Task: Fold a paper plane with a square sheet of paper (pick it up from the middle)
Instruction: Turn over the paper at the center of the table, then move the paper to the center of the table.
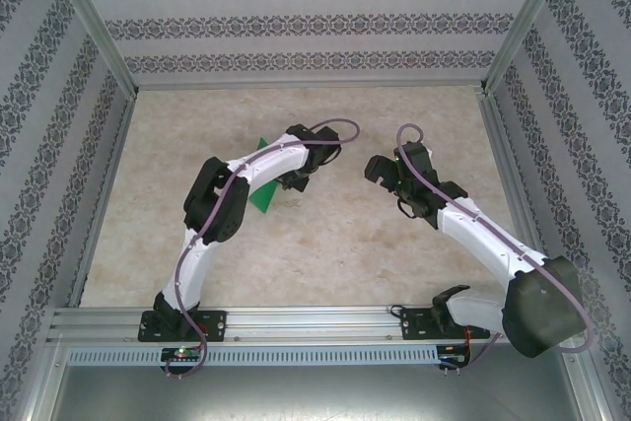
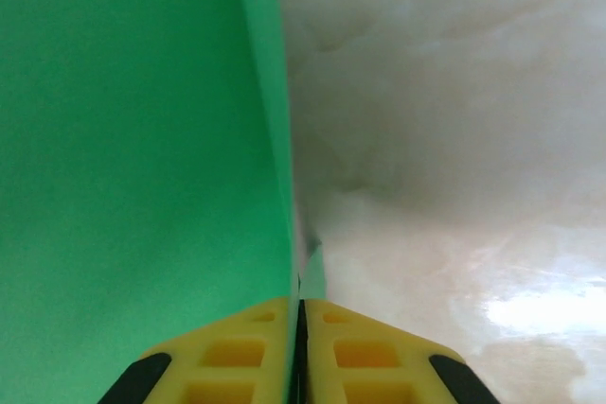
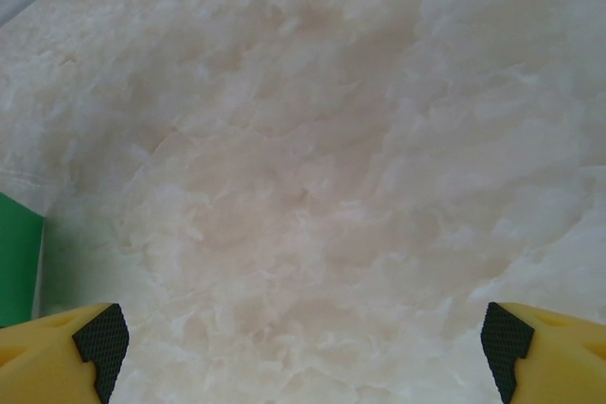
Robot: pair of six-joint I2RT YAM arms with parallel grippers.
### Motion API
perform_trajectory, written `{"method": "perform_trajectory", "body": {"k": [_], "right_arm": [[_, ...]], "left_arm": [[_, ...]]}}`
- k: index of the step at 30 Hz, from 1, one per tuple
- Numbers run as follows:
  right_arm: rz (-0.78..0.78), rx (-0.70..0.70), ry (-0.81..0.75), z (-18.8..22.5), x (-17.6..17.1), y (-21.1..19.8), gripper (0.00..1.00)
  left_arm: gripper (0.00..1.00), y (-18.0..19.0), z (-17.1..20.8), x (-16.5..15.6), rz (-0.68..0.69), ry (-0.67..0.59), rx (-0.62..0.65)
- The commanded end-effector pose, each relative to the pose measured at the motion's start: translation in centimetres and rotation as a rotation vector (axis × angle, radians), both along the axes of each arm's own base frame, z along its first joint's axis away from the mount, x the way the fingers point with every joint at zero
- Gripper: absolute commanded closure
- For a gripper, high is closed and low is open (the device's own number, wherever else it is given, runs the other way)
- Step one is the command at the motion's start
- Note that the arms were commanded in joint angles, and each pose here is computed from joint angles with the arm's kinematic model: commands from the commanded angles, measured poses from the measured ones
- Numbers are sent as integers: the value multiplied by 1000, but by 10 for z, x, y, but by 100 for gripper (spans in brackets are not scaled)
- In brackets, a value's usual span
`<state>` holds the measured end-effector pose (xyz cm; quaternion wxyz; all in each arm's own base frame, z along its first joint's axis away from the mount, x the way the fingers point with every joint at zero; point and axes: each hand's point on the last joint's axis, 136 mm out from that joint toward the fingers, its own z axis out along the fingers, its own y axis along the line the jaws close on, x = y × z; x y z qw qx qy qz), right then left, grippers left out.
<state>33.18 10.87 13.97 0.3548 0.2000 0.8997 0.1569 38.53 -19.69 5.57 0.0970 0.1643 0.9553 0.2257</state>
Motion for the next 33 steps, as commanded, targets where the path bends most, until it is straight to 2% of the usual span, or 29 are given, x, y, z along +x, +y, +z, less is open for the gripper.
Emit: {"method": "perform_trajectory", "body": {"k": [1, 6, 8, 11, 14, 18, 21, 26, 30, 33], "right_arm": [[-36, 4, 25, -8, -8, -9, 2], [-46, 13, 40, -11, -12, -12, 2], [-47, 14, 46, -12, -13, -12, 2], [-46, 8, 57, -10, -14, -13, 2], [-44, 16, 57, -7, -14, -13, 2], [-16, 52, 75, -6, -12, -3, 4], [16, 86, 84, -5, -7, 10, 6], [110, 111, 69, 4, 2, 50, 11], [230, 131, 77, 7, 9, 107, 24], [328, 151, 93, 2, 12, 159, 36]], "left_arm": [[85, -15, -6, -2, 16, 10, -56], [79, -28, -11, -4, 21, 27, -131], [74, -36, -7, -6, 21, 30, -189], [60, -53, 10, -8, 16, 27, -307], [44, -75, 40, -12, -1, 14, -482], [29, -85, 75, -15, 11, -21, -681], [20, -71, 97, -14, 50, -76, -771], [6, -20, 112, -15, 181, -192, -827], [0, 33, 107, -21, 322, -278, -826], [0, 67, 99, -29, 418, -317, -830]]}}
